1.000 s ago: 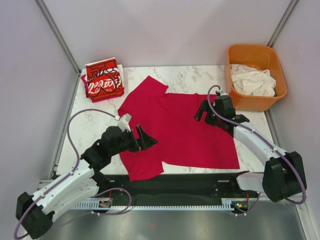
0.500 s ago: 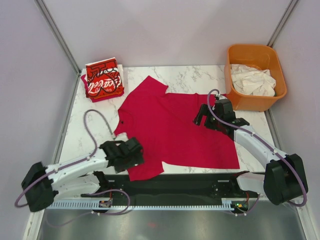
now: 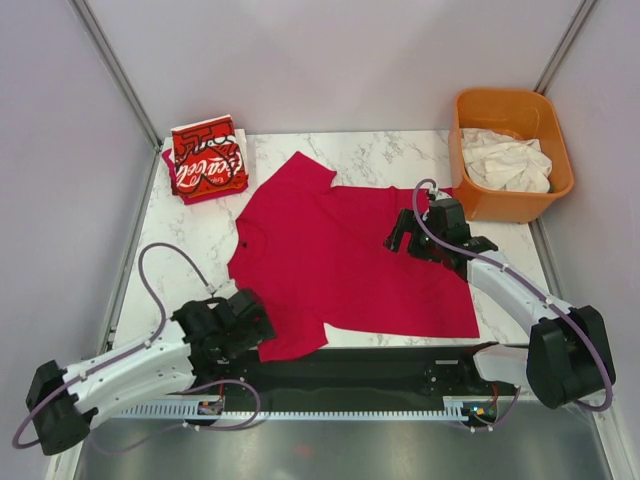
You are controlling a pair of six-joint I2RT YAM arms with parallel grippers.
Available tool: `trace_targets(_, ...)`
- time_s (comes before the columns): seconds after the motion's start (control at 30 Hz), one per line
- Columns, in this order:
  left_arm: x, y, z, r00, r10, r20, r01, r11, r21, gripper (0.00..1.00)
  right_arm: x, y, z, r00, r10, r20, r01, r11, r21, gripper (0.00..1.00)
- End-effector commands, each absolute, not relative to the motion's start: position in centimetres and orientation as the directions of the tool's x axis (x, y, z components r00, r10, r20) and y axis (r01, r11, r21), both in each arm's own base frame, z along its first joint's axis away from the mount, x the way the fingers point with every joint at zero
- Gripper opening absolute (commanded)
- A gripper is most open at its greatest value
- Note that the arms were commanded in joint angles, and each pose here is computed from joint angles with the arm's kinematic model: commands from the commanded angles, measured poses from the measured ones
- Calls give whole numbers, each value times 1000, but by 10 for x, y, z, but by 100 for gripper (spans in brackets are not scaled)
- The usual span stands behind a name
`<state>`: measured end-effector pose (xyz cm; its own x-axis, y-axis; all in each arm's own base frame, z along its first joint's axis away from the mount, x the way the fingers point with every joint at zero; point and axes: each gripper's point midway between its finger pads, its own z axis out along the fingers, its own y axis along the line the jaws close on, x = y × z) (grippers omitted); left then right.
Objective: Fold and stack the t-shirts
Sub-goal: Flatten the tshirt out, then fold the tshirt
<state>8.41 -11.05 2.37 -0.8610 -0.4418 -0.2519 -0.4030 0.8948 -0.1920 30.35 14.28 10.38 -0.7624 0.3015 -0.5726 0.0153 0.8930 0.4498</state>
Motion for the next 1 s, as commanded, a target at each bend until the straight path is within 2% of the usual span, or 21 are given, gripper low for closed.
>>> trace_targets(0.0, 90, -155, 54, -864, -458, -209, -332, 830, -448, 93, 310, 149, 101, -760, 292, -581, -12, 887, 461, 98)
trace_targets(0.1, 96, -161, 73, -859, -443, -257, -266, 814, -517, 91, 312, 151, 99, -766, 292, -572, -9, 886, 464, 98)
trace_targets(0.33, 71, -151, 34, -901, -400, -171, -320, 876, -360, 90, 314, 150, 103, -759, 287, -585, -14, 890, 456, 98)
trace_targets(0.43, 67, -144, 27, -900, -400, -171, -343, 895, -286, 89, 313, 149, 101, -761, 284, -583, -12, 893, 450, 98)
trace_targets(0.57, 70, -147, 31, -893, -407, -191, -343, 892, -296, 88, 312, 148, 100, -762, 282, -583, -11, 895, 447, 98)
trace_targets(0.77, 73, -167, 22, -886, -430, -174, -333, 851, -407, 75, 313, 147, 97, -763, 281, -582, -2, 899, 437, 98)
trace_targets(0.83, 72, -168, 14, -887, -431, -166, -339, 852, -400, 71, 314, 146, 95, -766, 281, -578, 3, 901, 435, 98)
trace_targets(0.9, 73, -170, 10, -891, -421, -171, -335, 863, -378, 59, 313, 146, 95, -767, 279, -579, 2, 902, 432, 98)
trace_targets(0.97, 74, -174, 14, -892, -411, -187, -321, 868, -379, 15, 313, 144, 96, -763, 276, -584, 2, 905, 425, 98)
